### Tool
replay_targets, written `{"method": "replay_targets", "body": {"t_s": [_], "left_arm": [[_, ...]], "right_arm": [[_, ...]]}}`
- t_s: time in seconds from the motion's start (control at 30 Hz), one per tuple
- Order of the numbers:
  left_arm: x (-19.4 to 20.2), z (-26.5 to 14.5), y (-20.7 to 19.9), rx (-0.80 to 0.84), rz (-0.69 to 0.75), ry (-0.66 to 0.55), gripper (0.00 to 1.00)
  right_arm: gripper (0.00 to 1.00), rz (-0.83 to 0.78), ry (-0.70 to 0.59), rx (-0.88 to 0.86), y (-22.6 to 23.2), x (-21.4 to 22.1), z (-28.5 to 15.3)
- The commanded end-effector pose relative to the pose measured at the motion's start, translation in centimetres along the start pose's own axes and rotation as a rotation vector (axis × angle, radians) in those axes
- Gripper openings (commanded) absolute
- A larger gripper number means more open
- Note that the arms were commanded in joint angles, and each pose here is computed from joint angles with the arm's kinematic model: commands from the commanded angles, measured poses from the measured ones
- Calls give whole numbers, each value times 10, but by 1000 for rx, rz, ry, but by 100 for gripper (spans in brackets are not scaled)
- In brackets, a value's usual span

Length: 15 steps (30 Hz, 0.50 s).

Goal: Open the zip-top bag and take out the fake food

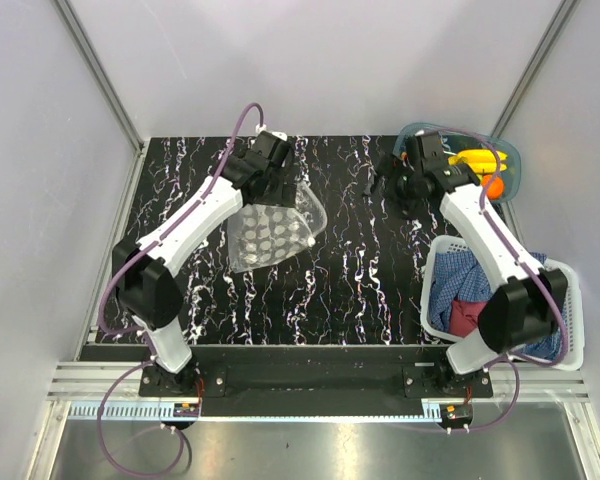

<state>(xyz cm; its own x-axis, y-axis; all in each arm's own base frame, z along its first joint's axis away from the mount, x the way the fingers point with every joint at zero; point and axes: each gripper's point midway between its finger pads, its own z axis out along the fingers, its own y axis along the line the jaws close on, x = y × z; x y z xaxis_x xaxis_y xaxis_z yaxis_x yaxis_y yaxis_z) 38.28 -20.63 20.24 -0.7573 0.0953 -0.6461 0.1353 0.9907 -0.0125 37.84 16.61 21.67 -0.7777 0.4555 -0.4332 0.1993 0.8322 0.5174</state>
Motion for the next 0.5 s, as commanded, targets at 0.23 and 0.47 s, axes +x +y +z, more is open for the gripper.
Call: {"method": "replay_targets", "body": {"t_s": [0.23,0.47], "left_arm": [[13,-94,-50,464,-190,-73,98],[61,-155,-64,859,-366,-250,99]], "right_arm": [[100,-118,25,-132,-20,54,-62],[100,-117,72,-295,-13,85,-62]]}}
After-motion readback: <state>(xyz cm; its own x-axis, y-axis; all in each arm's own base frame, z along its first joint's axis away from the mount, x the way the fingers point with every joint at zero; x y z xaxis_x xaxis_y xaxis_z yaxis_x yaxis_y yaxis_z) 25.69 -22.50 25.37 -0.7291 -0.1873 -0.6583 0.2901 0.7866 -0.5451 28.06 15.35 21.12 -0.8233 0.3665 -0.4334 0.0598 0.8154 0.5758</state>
